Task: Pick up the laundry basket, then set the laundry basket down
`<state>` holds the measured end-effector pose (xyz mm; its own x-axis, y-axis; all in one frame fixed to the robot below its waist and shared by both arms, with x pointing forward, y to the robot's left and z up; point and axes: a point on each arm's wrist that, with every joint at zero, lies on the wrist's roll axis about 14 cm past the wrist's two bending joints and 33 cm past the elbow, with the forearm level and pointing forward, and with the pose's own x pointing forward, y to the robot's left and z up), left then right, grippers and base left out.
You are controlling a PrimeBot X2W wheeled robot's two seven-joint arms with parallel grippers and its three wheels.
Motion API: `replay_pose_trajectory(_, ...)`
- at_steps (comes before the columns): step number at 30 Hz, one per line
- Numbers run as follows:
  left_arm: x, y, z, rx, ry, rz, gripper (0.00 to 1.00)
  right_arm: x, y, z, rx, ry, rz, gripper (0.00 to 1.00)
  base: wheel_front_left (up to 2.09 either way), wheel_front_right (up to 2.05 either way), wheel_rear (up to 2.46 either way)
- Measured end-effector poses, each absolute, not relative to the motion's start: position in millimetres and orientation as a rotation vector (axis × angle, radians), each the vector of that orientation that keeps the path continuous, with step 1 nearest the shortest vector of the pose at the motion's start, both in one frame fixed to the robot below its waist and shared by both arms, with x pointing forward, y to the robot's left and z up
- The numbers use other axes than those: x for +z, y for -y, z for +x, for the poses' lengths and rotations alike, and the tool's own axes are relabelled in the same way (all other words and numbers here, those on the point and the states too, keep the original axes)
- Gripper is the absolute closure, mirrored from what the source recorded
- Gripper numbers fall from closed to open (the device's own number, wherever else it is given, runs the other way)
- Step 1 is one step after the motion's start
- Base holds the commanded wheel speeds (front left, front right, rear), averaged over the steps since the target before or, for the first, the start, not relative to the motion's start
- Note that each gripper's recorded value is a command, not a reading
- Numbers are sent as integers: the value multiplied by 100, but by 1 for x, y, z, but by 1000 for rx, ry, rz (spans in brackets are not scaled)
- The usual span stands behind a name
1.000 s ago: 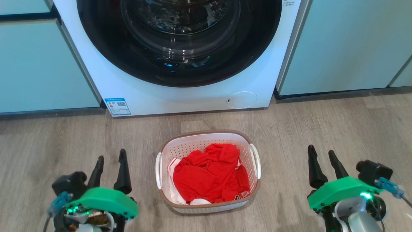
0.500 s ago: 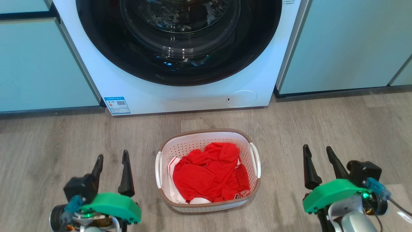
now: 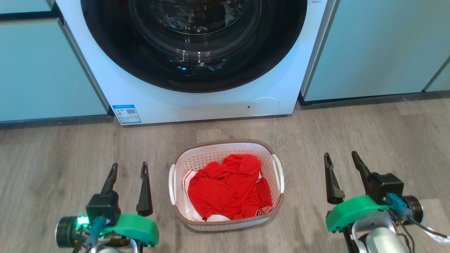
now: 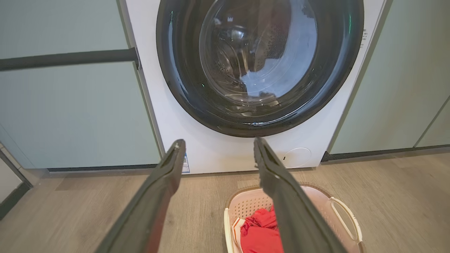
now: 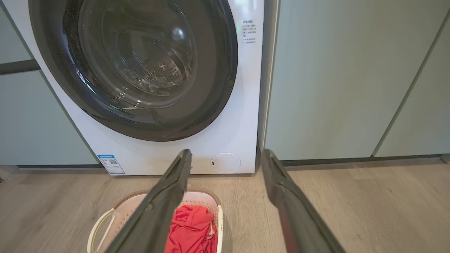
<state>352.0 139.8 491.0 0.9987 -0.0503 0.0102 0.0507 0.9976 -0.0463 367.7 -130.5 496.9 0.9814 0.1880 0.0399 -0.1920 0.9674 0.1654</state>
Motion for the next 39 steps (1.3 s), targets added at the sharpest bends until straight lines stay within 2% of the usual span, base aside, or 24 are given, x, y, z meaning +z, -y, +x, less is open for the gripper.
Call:
replay_pose_trajectory(10,496,-131,351,-84,48,48,0,503,122,369,230,59,76,0,0,0,0)
replay_pose_trajectory(39,494,-136,353,-69,40,26,0,502,122,370,229,55,76,0,0,0,0)
